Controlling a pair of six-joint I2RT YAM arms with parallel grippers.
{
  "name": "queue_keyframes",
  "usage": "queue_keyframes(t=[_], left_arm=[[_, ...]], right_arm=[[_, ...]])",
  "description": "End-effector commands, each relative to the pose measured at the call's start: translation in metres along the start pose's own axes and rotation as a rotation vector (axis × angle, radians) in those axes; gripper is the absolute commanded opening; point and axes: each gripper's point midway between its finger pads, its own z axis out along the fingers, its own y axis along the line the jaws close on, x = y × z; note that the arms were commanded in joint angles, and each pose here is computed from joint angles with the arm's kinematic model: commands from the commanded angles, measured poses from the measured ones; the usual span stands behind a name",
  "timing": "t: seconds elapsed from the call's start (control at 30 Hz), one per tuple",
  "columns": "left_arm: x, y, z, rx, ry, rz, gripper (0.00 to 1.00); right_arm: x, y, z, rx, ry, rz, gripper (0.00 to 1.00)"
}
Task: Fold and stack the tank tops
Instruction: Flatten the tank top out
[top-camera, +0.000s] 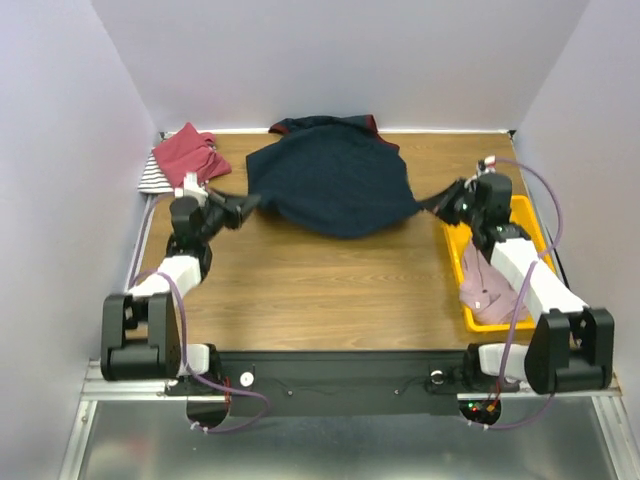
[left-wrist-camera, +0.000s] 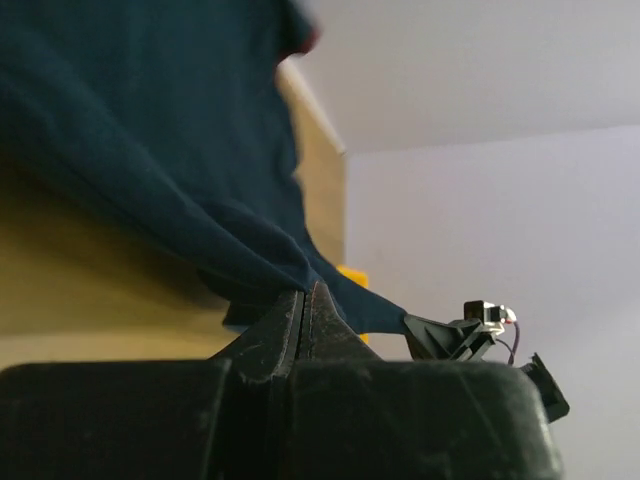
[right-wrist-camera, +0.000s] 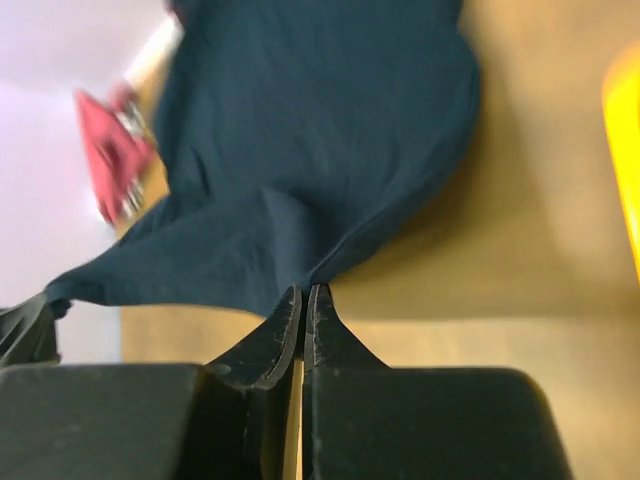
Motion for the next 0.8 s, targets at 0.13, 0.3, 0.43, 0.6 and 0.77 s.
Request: queue_keyframes(t=[0.13, 0.3, 0.43, 0.6, 0.77], left_arm=[[0.043, 0.055, -0.054, -0.277, 0.035, 0.085, 0.00], [0.060, 0.102, -0.087, -0.504, 0.037, 0.041, 0.00], [0.074, 0.113, -0.103, -0.591, 0.072, 0.057, 0.00], [0.079, 0.127, -0.114, -0.698, 0.103, 0.089, 0.00], [0.082, 0.131, -0.124, -0.743, 0.129, 0.104, 0.00]], right_arm=[[0.089, -0.038, -0.047, 0.079, 0.191, 0.037, 0.01], [0.140, -0.077, -0.075, 0.200, 0.291, 0.083, 0.01], [0.156, -0.093, -0.088, 0.271, 0.330, 0.091, 0.01], [0.160, -0.100, -0.095, 0.337, 0.376, 0.087, 0.01], [0.161, -0.102, -0.099, 0.369, 0.393, 0.108, 0.01]])
